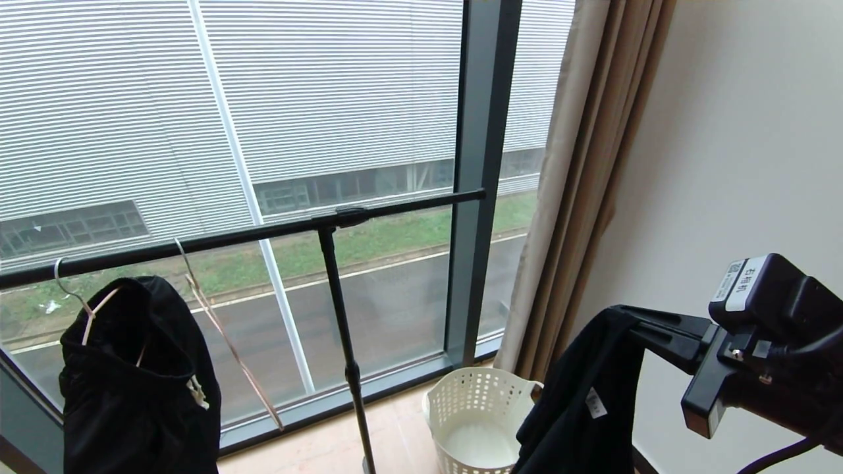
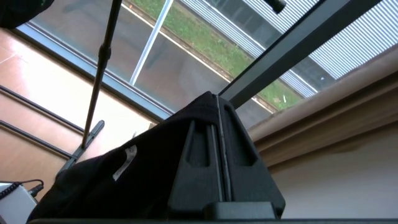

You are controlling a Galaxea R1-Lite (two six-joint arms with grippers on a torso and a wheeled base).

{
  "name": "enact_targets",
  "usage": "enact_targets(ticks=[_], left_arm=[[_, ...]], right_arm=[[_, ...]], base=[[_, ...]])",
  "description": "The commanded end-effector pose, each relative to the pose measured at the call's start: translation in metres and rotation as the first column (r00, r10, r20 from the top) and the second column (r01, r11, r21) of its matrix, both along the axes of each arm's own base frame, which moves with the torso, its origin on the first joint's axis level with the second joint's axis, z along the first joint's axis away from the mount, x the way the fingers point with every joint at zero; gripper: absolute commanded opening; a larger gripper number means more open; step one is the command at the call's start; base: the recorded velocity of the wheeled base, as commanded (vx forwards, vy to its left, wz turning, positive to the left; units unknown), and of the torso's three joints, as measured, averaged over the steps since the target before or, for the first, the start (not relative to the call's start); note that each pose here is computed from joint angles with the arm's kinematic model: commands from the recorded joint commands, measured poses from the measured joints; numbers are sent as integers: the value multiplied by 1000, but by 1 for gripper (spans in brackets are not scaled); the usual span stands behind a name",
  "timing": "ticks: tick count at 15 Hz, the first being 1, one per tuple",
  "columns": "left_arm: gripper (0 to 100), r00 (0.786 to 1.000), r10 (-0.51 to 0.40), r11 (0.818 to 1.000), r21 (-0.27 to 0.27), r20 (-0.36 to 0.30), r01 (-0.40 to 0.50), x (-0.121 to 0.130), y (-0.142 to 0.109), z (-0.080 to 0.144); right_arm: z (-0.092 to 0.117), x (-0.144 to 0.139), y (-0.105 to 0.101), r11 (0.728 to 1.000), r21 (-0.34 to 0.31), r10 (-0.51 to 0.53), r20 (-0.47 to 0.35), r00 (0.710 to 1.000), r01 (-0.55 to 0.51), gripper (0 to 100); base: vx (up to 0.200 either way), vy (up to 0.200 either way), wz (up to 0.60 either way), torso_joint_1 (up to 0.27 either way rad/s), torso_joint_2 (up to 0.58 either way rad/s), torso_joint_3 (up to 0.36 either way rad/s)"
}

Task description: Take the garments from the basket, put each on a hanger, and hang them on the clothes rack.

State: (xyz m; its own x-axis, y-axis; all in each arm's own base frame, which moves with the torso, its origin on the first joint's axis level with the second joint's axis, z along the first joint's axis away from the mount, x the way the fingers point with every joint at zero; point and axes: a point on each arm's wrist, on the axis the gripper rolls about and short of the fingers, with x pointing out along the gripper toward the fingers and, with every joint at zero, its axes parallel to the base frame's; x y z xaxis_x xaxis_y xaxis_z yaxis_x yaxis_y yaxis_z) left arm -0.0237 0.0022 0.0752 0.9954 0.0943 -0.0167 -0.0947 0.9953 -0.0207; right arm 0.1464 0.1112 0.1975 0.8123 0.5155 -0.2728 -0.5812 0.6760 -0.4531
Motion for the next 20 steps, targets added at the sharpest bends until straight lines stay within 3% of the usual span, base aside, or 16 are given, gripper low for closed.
enact_targets(ticks=[1,7,18,20], left_arm=[[100,1000,1,1000,-1,-2,-1,0,0,0],[100,1000,-1,1000,-1,-2,1,0,0,0],[100,1000,-1,1000,-2,-1,1,0,0,0],[100,1000,1,1000,-4,-1,-1,0,0,0]], right_arm=[[-1,1,1,1000,-3,0,-3,1000,0,0],[-1,0,0,1000,-3,0,-2,1000,0,0],[-1,0,0,1000,-4,2,-5,1000,-2,0],[-2,1,1,1000,-7,1,-5,1000,-1,0]], base=[[0,0,600,2,-7,-2],[0,0,500,8,2,0],[-200,0,0,-1,2,1],[0,0,600,-5,5,0]])
